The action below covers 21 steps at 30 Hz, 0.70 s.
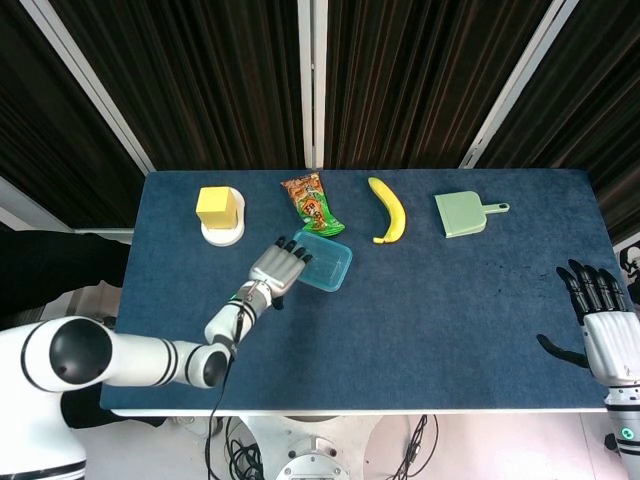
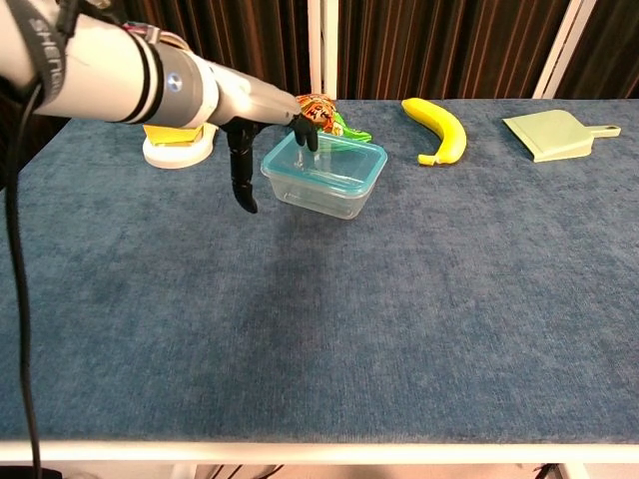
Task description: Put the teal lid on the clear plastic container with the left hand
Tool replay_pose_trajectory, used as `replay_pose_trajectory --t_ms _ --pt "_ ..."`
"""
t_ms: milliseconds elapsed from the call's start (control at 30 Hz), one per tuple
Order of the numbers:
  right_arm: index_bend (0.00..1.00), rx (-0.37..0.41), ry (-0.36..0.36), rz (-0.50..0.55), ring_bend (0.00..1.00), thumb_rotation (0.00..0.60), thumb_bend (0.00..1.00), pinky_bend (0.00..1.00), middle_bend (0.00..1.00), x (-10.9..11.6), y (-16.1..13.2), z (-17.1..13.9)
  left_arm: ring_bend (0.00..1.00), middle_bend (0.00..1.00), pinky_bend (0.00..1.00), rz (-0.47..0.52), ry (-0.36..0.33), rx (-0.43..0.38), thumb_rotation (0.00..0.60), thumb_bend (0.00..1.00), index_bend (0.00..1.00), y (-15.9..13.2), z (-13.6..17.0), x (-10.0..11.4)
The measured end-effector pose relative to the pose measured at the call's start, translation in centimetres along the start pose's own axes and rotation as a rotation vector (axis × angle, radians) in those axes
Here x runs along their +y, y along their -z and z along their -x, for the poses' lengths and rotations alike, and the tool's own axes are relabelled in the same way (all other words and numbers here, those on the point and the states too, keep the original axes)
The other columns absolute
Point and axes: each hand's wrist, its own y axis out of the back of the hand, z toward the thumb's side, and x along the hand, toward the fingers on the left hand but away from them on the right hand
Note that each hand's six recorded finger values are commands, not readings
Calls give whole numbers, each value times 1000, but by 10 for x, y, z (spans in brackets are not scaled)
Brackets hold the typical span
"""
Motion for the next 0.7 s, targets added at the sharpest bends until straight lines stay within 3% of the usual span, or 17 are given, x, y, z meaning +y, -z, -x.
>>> replay_pose_trajectory --t_ms 267,700 --pt "0 8 0 -4 0 600 77 0 0 0 -3 1 0 114 48 -8 -1 -9 600 0 172 7 18 -26" --pt "0 2 -1 -1 0 600 78 0 0 0 -1 0 0 114 48 -24 23 -21 600 0 172 -3 9 -36"
